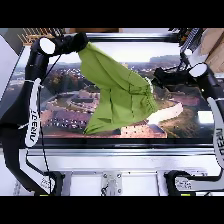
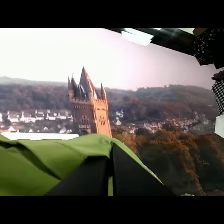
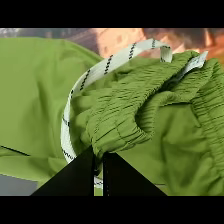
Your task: Fold the clothes and pants, and hang the long-sleeved shirts on hangers.
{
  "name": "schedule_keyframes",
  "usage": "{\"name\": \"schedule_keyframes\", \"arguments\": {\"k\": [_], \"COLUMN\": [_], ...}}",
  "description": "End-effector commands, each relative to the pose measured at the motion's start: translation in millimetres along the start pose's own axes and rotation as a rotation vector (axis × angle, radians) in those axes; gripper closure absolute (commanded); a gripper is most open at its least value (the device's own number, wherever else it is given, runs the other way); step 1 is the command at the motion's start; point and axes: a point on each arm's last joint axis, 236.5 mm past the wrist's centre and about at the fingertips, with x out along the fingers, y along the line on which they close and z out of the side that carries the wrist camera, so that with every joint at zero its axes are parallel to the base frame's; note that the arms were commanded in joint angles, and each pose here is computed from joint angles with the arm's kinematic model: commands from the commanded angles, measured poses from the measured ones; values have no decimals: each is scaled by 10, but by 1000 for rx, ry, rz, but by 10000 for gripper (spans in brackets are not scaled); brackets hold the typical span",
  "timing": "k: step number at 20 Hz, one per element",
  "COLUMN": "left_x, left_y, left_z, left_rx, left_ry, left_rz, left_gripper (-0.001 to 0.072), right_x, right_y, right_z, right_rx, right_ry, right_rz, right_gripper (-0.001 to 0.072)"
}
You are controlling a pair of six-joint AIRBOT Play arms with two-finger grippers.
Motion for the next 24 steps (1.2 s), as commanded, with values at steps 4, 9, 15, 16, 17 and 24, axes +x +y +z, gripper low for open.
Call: {"name": "schedule_keyframes", "arguments": {"k": [4, 9, 15, 16, 17, 24], "left_x": [-425, -1062, -1303, -1306, -1298, -1464], "left_y": [-67, -302, -129, -43, 43, 308], "left_z": [-324, -1008, -2424, -2625, -2829, -3832], "left_rx": [7, 126, 134, 125, 115, 125], "left_ry": [196, 326, 575, 604, 630, 829], "left_rz": [-12, 56, 100, 115, 127, 171], "left_gripper": [705, 704, 704, 704, 704, 704], "right_x": [-111, -696, -753, -737, -720, -723], "right_y": [-213, -550, -1031, -1113, -1192, -1473], "right_z": [139, -136, -792, -909, -1021, -1490], "right_rx": [-228, -389, -378, -368, -359, -322], "right_ry": [-32, 71, 248, 275, 301, 446], "right_rz": [-126, -351, -450, -458, -465, -497], "right_gripper": [686, 687, 686, 686, 687, 685]}}
